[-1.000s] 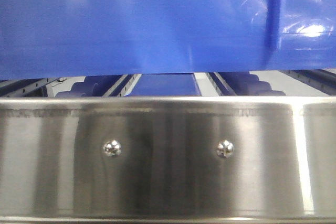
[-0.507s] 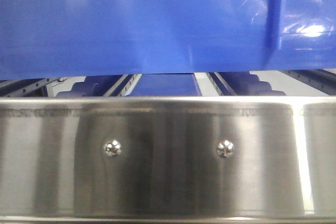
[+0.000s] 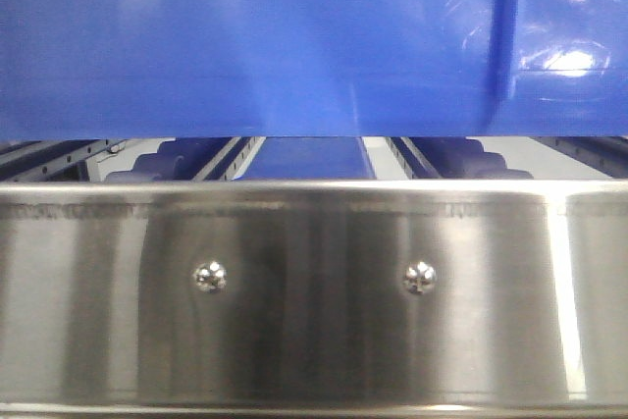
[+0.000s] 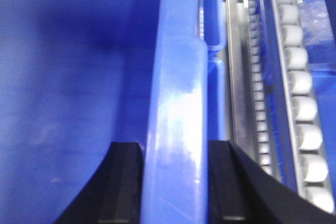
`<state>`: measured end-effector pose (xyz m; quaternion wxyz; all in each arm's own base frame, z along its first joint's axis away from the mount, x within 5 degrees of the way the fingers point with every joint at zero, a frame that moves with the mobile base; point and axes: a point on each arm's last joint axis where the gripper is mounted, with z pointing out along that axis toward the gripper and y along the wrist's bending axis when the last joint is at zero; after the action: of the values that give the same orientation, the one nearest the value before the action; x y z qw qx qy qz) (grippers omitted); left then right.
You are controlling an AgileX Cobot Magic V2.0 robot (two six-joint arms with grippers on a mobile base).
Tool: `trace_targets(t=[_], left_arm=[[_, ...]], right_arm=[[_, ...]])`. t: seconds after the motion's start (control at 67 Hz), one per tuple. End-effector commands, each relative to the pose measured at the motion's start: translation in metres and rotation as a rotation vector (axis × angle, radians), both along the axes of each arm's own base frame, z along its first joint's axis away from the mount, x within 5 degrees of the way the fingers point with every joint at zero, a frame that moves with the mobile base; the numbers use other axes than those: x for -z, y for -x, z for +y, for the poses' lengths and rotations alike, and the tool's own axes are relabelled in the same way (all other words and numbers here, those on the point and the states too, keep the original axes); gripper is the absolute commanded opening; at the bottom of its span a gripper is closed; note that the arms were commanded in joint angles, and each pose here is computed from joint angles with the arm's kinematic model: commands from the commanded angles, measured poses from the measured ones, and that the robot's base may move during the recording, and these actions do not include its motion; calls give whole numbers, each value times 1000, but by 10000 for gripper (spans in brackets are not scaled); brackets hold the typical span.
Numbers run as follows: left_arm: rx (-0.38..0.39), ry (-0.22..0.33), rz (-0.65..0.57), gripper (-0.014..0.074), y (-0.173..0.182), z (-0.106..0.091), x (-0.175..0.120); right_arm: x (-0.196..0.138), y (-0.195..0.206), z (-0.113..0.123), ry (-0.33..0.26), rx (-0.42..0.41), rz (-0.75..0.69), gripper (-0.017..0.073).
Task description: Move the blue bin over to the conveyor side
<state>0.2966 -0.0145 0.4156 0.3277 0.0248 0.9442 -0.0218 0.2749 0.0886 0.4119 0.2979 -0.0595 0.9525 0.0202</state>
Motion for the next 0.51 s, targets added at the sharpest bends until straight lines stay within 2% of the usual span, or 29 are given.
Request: trace_targets(t=[0.0, 0.299, 0.493], left_arm=[[6, 8, -8, 1, 1, -1, -2], [6, 8, -19, -9, 6, -1, -6], [10, 14, -144, -9, 23, -2, -29]], right_arm=[[8, 0, 3, -6, -12, 41, -70], [-15, 20, -5, -32, -13, -37, -70], [-34, 39, -12, -56, -13, -103, -70]])
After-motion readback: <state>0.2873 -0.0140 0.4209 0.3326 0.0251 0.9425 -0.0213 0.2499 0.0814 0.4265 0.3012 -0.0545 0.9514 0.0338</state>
